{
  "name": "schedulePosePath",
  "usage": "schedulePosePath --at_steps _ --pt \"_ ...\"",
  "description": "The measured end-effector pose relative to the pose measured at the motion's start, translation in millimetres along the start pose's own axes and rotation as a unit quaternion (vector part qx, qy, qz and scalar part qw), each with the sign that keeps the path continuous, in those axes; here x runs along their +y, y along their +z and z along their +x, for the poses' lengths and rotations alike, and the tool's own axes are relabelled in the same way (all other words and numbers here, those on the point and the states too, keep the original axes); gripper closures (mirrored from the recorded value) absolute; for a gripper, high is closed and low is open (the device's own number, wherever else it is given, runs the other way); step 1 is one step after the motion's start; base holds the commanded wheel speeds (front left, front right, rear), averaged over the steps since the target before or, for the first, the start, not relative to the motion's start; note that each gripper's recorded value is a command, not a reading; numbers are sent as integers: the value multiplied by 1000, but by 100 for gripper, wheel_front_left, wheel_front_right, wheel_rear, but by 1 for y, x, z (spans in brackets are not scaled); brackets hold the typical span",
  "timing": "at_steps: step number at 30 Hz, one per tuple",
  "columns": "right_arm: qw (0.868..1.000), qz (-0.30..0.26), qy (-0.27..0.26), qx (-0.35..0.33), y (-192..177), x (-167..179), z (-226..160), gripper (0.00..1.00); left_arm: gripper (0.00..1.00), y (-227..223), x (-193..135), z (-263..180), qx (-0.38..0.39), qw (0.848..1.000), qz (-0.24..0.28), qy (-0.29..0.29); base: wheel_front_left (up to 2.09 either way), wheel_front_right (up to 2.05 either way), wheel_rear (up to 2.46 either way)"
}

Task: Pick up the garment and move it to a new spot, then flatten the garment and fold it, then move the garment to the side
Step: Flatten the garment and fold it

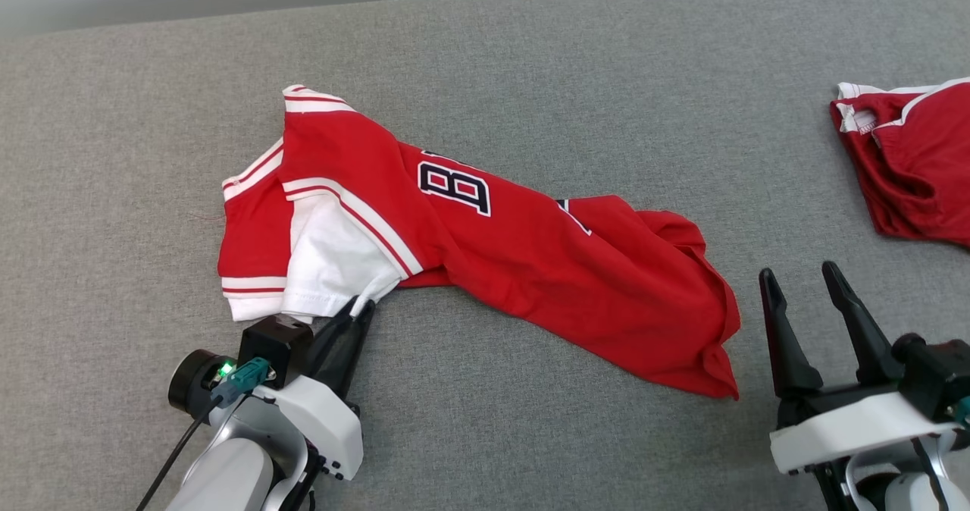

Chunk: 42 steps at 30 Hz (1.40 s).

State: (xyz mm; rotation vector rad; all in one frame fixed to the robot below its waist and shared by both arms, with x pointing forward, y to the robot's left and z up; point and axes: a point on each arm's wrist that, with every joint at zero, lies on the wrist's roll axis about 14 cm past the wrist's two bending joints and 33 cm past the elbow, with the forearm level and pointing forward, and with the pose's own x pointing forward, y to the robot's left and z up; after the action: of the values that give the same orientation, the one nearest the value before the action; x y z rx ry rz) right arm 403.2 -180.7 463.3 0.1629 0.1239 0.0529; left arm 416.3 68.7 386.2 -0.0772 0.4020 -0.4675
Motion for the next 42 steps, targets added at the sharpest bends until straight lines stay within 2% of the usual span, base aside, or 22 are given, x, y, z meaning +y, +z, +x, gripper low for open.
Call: schedulePosePath --at_steps 5,13,18,25,26,27,28,34,42 --pt "999 0 -6 31 -19 -2 -13 0 100 5 1 0 -9 1000 7 0 0 0 0" --pt "994 19 21 108 -64 22 -38 0 100 16 0 0 -30 1000 5 -1 0 0 0" --pt "988 26 38 147 -87 35 -42 0 100 15 3 1 -28 1000 0 1 0 0 0" --pt "985 24 30 170 -106 28 -39 0 100 17 7 0 -30 1000 -1 5 0 0 0" --pt "985 24 30 168 -106 27 -37 13 100 17 8 0 -30 1000 -2 6 0 0 0" --pt "985 25 31 166 -106 28 -36 60 100 17 8 0 -31 999 -2 6 0 0 0" --pt "985 25 33 166 -107 29 -35 100 100 17 8 -1 -32 999 -2 7 0 0 0" --pt "990 31 36 132 -91 31 -28 100 100 36 13 -3 -67 998 2 14 0 0 0" --pt "999 5 34 11 -10 18 -4 100 100 95 17 -16 -148 988 37 24 0 0 0"
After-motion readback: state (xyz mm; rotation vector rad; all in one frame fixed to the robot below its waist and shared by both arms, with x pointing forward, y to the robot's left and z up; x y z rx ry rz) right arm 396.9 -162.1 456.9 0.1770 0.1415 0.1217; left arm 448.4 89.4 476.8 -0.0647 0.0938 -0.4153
